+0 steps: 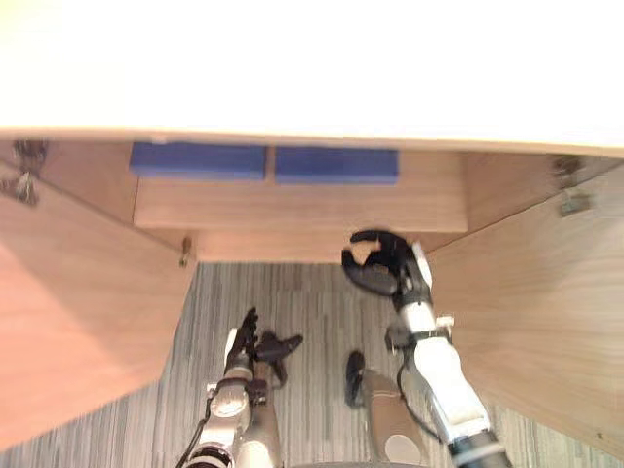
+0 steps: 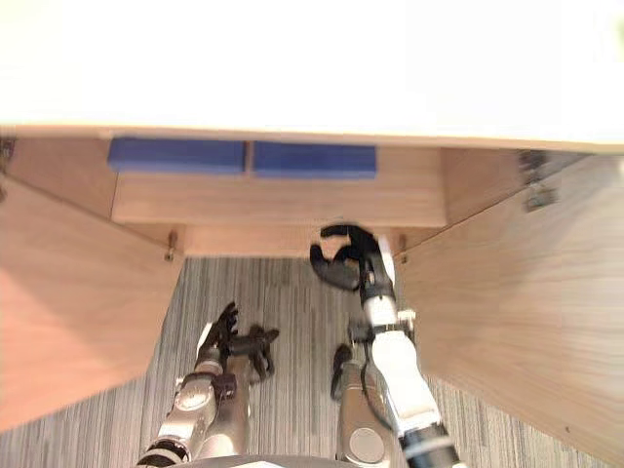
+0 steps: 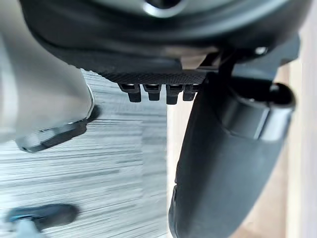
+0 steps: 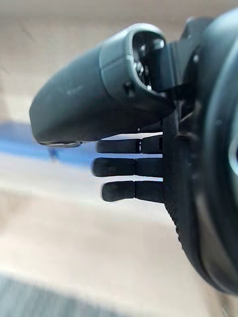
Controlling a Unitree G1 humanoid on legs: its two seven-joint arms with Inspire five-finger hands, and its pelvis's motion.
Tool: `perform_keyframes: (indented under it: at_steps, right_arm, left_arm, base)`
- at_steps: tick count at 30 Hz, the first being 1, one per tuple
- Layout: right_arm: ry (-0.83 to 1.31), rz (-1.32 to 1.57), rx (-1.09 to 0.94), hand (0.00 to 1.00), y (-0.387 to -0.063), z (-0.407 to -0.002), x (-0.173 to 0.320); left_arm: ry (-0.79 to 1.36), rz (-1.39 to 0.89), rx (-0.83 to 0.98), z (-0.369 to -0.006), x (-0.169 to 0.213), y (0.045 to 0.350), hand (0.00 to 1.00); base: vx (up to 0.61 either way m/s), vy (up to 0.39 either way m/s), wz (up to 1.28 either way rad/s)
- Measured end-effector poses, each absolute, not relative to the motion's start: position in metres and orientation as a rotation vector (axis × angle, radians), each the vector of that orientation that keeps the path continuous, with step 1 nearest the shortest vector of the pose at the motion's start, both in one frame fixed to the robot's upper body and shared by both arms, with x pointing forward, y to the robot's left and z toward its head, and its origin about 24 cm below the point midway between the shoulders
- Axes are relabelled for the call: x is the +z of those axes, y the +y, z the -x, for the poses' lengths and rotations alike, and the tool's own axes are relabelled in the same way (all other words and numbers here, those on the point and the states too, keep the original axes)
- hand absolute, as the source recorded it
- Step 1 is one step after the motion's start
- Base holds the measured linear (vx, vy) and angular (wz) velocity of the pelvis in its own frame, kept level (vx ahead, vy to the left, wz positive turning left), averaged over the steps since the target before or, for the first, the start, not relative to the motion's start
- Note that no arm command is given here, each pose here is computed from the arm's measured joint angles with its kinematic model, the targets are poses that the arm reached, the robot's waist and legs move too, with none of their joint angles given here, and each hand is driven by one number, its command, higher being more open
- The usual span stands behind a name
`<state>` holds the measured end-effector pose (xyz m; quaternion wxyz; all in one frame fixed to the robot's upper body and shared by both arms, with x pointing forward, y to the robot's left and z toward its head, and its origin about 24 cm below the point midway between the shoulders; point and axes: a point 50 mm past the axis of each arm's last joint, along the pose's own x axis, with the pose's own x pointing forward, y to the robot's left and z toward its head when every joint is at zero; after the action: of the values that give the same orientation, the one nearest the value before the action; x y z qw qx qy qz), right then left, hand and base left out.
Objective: Walk over to the cabinet, pick up the folder, carry it to the office cabinet, place the folder inside the office cabinet, then close the office cabinet door
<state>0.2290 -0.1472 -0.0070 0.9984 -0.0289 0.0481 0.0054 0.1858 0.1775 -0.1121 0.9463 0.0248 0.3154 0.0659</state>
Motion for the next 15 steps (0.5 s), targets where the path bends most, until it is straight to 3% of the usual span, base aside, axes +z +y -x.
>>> perform_keyframes:
  at_steps: [7, 15]
  right_arm:
    - [0.667, 0.023, -0.224, 1.0, -0.188, -0.145, -0.116]
    - [0.874, -0.121, -0.535, 1.0, -0.223, -0.089, -0.143]
  left_arm:
    - [0.806, -0.065, 0.209, -0.134, -0.135, 0.201, 1.0]
    - [0.907, -0.068, 0.178, -0.113, -0.147, 0.197, 1.0]
  base:
    - [0.1, 0.008, -0.58]
    - [-0.07, 0.015, -0.45]
